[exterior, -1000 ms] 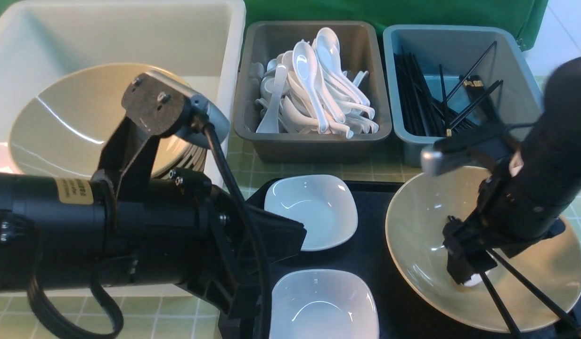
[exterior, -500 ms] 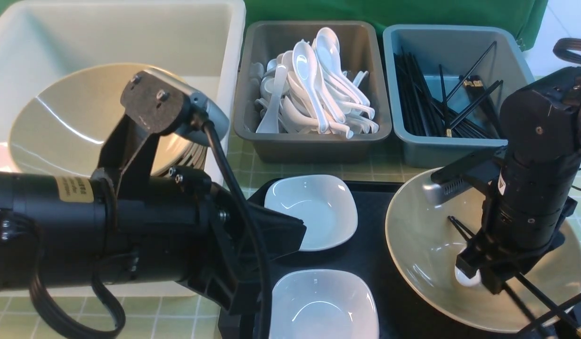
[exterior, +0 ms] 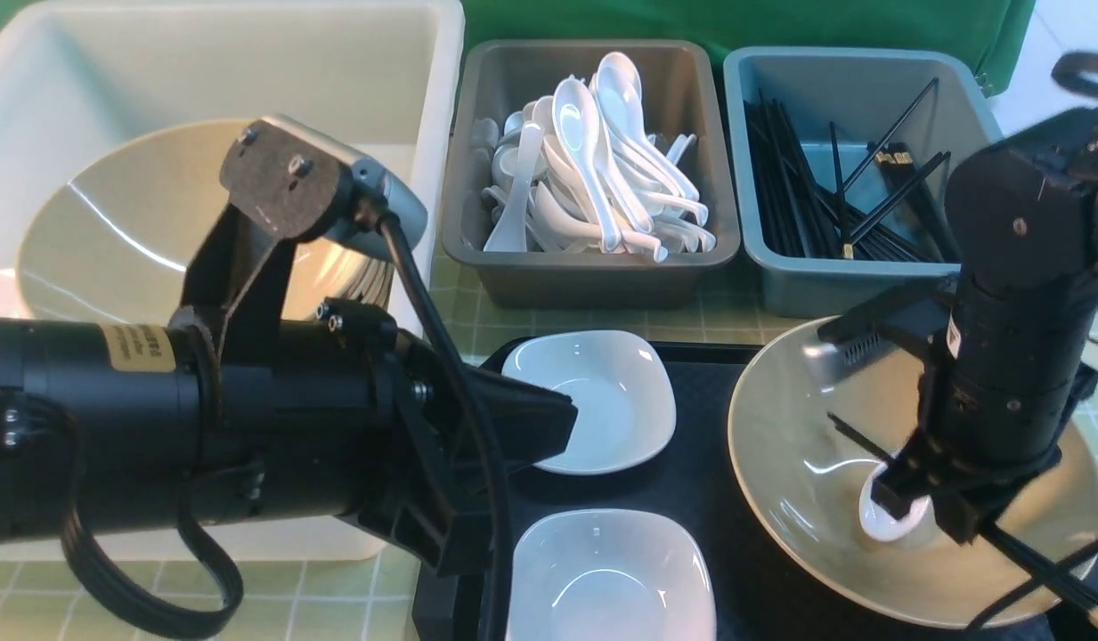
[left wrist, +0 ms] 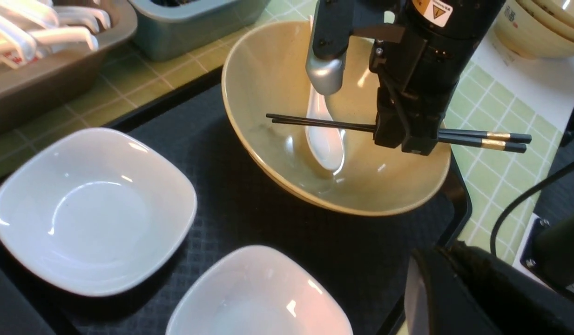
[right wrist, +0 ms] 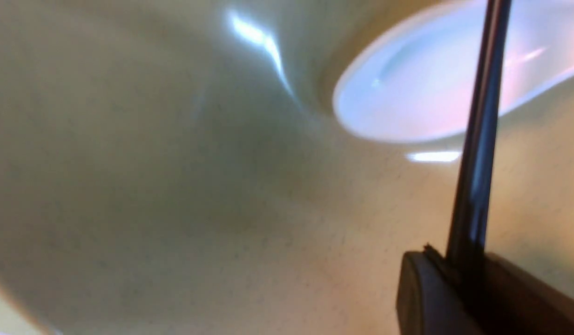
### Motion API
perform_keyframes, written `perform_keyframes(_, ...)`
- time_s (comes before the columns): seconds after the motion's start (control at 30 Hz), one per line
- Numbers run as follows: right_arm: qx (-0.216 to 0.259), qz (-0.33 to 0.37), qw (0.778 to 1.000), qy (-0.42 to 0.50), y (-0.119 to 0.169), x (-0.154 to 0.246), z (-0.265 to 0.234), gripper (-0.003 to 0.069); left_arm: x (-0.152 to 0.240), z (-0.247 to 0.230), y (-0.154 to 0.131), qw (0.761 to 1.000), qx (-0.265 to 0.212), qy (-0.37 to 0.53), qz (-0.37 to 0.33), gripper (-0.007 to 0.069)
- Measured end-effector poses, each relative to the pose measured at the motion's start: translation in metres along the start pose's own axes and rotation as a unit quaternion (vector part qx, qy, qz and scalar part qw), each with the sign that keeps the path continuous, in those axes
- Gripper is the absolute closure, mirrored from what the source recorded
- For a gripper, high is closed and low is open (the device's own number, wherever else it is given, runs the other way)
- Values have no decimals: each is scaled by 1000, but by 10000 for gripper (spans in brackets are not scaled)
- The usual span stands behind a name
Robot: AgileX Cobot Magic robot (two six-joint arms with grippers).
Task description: On green table put chopsticks spoon bowls plates into blue grey white boxes.
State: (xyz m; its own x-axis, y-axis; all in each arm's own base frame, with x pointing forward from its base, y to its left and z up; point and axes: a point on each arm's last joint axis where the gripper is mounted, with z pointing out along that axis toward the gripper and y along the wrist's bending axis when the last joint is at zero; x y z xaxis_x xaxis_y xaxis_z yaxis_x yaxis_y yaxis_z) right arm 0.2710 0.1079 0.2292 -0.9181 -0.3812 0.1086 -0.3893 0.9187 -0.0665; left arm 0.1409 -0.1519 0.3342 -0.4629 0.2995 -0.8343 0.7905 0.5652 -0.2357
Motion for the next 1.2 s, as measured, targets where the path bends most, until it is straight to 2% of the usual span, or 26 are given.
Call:
perform_keyframes(0.13, -14, -20, 999, -30, 0, -10, -24, 539, 0, 0, 0, 1000, -1, -2, 0, 627)
perform_keyframes(0.27, -109, -40, 988, -100, -2, -23, -58, 539, -1, 0, 1, 1000, -3, -5, 0, 627)
perform_keyframes(0.37, -150, -23, 976, -153, -17, -30, -82, 539, -2, 0, 1, 1000, -7, -11, 0, 627)
perform_keyframes(0.6, -139, 46, 954, -262, -69, -49, -126, 539, -7, 0, 4, 999, -24, -38, 0, 627)
perform_keyframes(0.73, -152, 89, 928, -329, -88, -79, -139, 539, -11, -1, 7, 997, -38, -61, -1, 627)
perform_keyframes(0.83, -163, 131, 904, -372, -100, -112, -133, 539, -14, 0, 9, 996, -48, -75, -2, 627)
perform_keyframes(0.87, -164, 135, 904, -372, -102, -116, -130, 539, -14, 0, 9, 996, -48, -75, -2, 627)
perform_keyframes(0.93, -162, 167, 885, -403, -113, -144, -117, 539, -14, 3, 11, 996, -53, -77, -3, 627)
perform_keyframes(1.03, -162, 199, 874, -413, -126, -167, -93, 539, -14, 5, 13, 996, -56, -74, 5, 627)
perform_keyframes(1.2, -157, 225, 873, -403, -137, -188, -55, 539, -15, 6, 14, 995, -62, -74, 25, 627)
